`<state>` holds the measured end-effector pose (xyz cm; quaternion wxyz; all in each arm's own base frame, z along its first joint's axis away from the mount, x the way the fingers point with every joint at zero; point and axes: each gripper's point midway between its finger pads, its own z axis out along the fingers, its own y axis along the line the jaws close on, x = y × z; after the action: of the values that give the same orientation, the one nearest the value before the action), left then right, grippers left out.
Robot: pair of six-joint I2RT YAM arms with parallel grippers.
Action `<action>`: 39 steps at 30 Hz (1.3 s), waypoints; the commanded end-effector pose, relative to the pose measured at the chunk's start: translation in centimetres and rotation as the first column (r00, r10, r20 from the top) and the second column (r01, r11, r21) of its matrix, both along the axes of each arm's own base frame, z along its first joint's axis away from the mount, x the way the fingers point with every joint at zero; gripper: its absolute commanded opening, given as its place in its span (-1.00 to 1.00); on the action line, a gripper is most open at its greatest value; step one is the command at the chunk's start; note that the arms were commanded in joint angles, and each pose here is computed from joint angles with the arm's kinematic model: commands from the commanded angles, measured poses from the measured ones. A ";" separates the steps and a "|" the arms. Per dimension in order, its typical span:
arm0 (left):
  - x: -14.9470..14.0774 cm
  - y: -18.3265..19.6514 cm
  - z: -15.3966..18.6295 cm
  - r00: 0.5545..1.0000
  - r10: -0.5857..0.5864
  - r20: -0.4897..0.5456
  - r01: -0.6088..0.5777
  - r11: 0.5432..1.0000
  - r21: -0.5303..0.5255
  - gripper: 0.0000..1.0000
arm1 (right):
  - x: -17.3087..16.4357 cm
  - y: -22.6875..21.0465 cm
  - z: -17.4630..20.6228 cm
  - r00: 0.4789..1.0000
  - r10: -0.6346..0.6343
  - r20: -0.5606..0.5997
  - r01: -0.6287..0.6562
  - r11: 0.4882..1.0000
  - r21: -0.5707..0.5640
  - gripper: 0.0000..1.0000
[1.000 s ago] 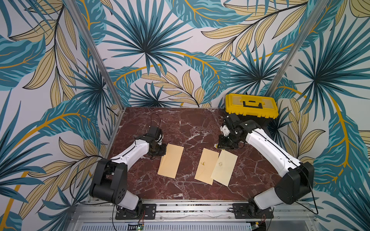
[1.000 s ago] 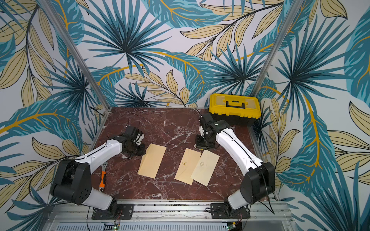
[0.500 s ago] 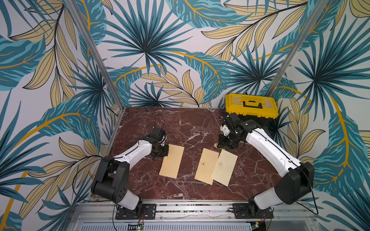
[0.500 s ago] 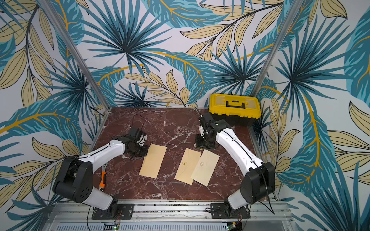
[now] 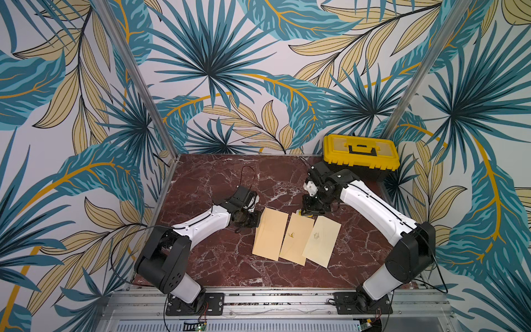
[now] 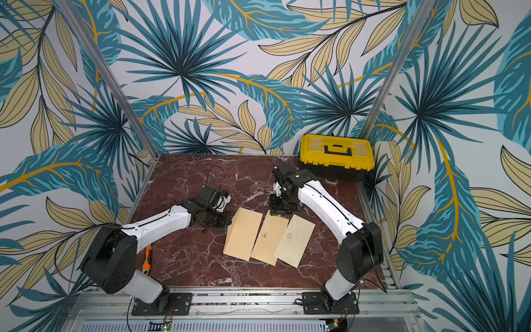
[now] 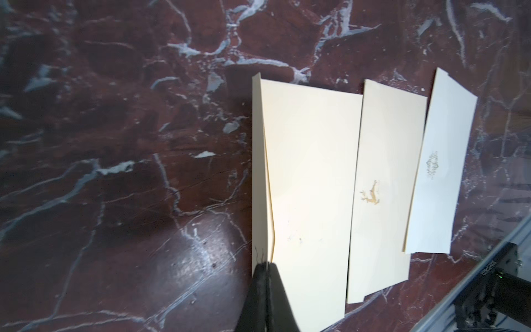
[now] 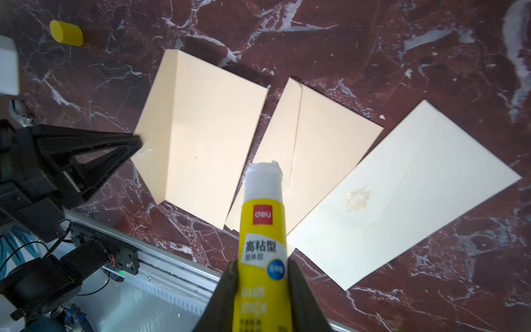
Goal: Seal the envelope with a glue stick
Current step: Move the envelope to the center of the board.
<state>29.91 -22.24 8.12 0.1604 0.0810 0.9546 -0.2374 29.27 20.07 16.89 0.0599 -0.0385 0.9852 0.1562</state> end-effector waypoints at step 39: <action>-7.3 -7.7 14.8 0.285 -0.444 0.849 0.729 0.675 0.108 0.16 | -5.1 8.7 4.5 0.963 0.224 -0.151 -0.158 0.920 0.357 -1.00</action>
<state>23.16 -29.00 22.22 0.4852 0.4750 0.6398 -0.3601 25.41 28.63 20.94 -0.0294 -0.1030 0.9396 0.3252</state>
